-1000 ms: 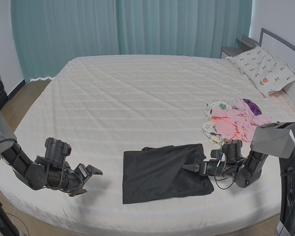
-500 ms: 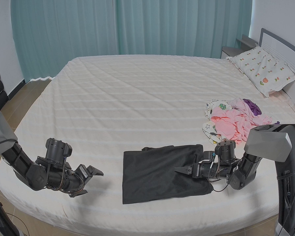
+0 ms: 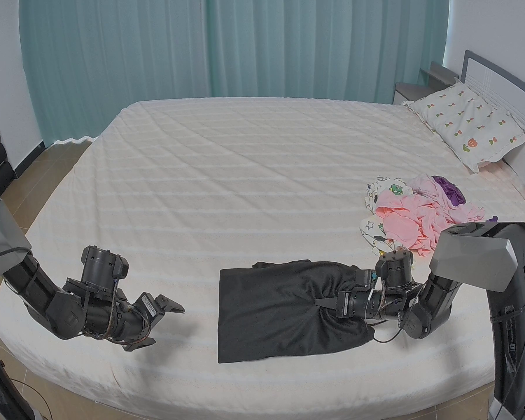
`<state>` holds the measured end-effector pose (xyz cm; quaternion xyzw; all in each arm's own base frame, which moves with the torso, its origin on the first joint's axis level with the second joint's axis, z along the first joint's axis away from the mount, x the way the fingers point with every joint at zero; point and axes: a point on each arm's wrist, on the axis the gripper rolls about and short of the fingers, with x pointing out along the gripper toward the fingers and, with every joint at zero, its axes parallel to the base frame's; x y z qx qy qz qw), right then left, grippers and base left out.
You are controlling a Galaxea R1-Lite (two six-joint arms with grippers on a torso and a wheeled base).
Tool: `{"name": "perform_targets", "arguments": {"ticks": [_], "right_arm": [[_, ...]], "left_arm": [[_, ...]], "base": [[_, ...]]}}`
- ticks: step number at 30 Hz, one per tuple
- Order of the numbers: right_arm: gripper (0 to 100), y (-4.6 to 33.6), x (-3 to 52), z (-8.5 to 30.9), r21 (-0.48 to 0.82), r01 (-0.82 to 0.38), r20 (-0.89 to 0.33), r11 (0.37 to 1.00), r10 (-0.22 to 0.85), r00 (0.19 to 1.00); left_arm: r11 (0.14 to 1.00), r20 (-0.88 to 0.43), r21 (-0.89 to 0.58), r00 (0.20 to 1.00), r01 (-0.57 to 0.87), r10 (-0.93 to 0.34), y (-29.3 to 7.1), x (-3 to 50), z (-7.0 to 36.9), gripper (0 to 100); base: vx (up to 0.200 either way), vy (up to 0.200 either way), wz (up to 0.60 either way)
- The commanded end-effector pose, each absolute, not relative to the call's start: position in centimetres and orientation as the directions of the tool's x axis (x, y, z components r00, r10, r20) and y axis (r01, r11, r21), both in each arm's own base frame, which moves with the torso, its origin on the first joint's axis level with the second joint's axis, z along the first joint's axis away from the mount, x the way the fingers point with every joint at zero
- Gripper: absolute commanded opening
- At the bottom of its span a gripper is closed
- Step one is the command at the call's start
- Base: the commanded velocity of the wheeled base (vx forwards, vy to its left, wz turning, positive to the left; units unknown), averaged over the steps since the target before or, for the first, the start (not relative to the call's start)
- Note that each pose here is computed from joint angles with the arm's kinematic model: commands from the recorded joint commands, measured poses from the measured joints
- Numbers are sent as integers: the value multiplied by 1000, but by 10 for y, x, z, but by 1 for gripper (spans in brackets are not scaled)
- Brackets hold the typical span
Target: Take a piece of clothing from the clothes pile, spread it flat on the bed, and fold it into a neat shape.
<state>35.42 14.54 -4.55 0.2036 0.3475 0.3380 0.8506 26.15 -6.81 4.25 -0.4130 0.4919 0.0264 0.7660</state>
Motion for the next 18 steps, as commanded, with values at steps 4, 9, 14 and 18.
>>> {"name": "perform_targets", "arguments": {"ticks": [4,9,14,18], "right_arm": [[0,143,347,-35,614,-406,-441,677,721,535],[0,136,338,-19,643,-369,-432,671,716,549],[0,125,330,-20,666,-313,-456,677,702,547],[0,125,322,-22,669,-304,-469,678,703,535]], "left_arm": [[657,-777,-605,513,-449,-365,-68,262,42,100],[657,-777,-606,512,-449,-366,-68,261,42,100],[657,-776,-606,514,-448,-365,-68,261,42,100],[657,-775,-607,515,-447,-365,-68,261,43,100]], "base": [[0,0,0],[0,0,0],[0,0,0],[0,0,0]]}}
